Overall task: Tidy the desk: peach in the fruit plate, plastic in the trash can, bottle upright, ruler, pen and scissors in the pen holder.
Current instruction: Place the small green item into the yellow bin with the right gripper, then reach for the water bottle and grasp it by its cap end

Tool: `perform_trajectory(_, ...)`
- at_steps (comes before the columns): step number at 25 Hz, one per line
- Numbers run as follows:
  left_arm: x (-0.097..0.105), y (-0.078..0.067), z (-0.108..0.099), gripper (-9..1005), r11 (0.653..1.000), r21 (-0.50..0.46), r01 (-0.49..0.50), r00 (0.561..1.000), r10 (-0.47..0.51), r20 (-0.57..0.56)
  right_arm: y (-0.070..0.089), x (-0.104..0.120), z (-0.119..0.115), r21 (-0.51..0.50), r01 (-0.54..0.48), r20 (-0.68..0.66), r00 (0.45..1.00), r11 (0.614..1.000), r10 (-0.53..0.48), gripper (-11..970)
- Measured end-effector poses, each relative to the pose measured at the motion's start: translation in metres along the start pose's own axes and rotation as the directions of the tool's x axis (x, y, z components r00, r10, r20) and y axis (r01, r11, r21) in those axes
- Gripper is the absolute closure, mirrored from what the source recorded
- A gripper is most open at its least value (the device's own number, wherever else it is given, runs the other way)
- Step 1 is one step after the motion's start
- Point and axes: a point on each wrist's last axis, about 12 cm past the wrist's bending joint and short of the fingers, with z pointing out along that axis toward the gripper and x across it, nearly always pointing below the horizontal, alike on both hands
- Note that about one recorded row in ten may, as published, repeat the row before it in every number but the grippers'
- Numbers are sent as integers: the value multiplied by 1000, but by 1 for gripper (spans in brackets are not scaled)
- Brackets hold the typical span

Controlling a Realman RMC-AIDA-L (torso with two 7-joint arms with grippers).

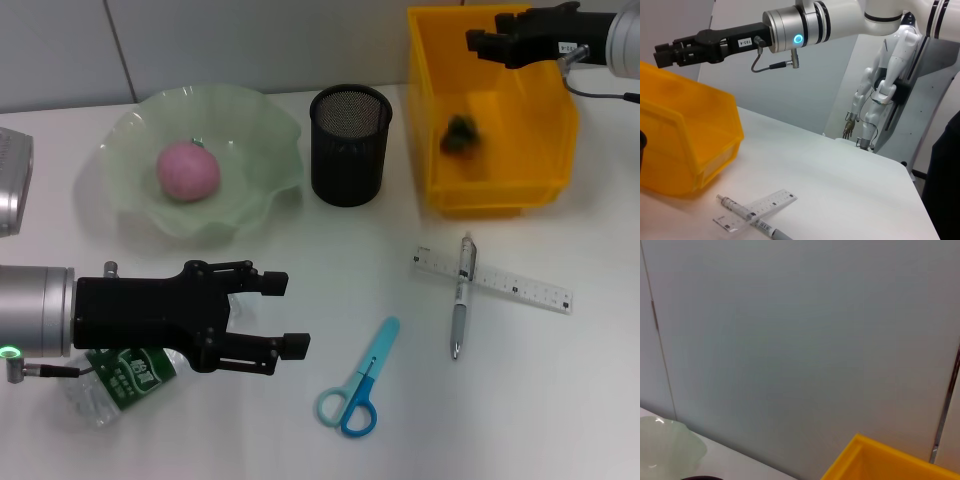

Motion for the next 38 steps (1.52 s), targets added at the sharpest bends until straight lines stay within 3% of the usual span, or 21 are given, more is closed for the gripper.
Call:
perform_trajectory(3,0,0,0,137,1000,0,0,1000,0,0,0,0,-1,-1,3,0,1000,1000,-3,659)
perform_trajectory(8,0,0,0,137,1000,0,0,1000,0,0,-2,0,-2,5,0,2,1000,1000,0,463)
perform_trajectory(14,0,0,0,137,1000,1,-1,1000,1,0,-3,0,-3,10,-4,4,1000,1000,4,319)
perform_trajectory(31,0,0,0,137,1000,-5,7,1000,-7,2,1,-2,-3,1,4,13,1000,1000,-4,323)
perform_trajectory(38,-1,1,-2,136,1000,-12,5,1000,-5,14,4,-8,-10,-43,-25,79,996,999,28,322)
